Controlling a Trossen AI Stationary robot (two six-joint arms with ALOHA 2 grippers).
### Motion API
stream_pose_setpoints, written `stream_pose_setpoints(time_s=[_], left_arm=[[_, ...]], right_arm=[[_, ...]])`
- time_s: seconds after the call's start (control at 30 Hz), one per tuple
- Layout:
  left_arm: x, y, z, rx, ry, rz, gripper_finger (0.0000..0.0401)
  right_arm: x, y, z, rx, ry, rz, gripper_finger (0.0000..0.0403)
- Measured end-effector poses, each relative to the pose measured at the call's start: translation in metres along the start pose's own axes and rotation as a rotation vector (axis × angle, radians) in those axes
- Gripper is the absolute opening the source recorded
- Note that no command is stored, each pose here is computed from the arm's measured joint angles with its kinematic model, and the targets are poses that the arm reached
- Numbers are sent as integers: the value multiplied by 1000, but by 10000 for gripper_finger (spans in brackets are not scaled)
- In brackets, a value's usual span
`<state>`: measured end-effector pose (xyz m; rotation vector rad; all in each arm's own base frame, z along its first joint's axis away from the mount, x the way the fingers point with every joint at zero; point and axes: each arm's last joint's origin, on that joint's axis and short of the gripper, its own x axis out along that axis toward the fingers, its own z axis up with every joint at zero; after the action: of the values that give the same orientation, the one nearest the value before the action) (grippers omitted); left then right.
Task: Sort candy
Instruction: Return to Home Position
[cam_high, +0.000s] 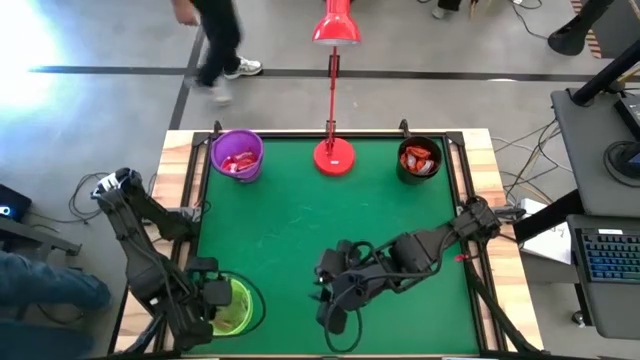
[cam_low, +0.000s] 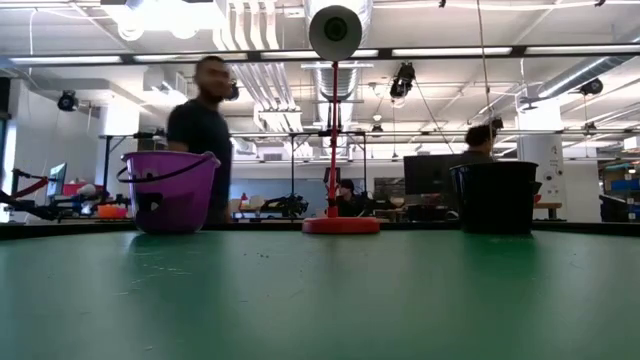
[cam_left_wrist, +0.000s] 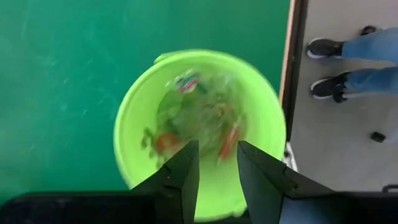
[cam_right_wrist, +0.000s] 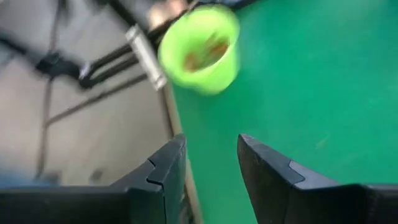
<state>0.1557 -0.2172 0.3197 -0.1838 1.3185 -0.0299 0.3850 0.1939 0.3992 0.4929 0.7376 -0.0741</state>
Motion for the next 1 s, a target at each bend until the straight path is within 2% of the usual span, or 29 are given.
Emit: stream_pose_setpoints(time_s=[0.1, 0.17, 0.23, 0.3, 0.37, 0.53, 0.67, 0.83, 1.0], left_arm=[[-15, 5, -1, -38, 41, 40, 91], [-28, 9, -2, -45, 18, 91, 91], [-42, 11, -2, -1, -115, 160, 91], [-60, 12, -5, 60, -313, 208, 91], [-81, 14, -10, 91, -492, 210, 91], [-121, 31, -35, 109, -751, 131, 91], [-139, 50, -56, 113, -866, 36, 91], [-143, 71, -74, 109, -951, -51, 91], [-133, 84, -82, 74, -994, -91, 91]], right_arm=[[-1, 3, -5, -23, 119, 103, 137], [-2, 4, -7, -28, 184, 159, 138], [-7, 3, -9, -44, 207, 158, 141], [-13, 5, -11, -177, 192, 156, 143], [-23, 9, -13, -322, 165, 182, 147], [-58, 14, -10, -433, 84, 254, 157], [-93, 15, -11, -468, -4, 229, 162], [-139, 14, -15, -511, -118, 194, 162], [-173, 13, -20, -577, -195, 201, 164]])
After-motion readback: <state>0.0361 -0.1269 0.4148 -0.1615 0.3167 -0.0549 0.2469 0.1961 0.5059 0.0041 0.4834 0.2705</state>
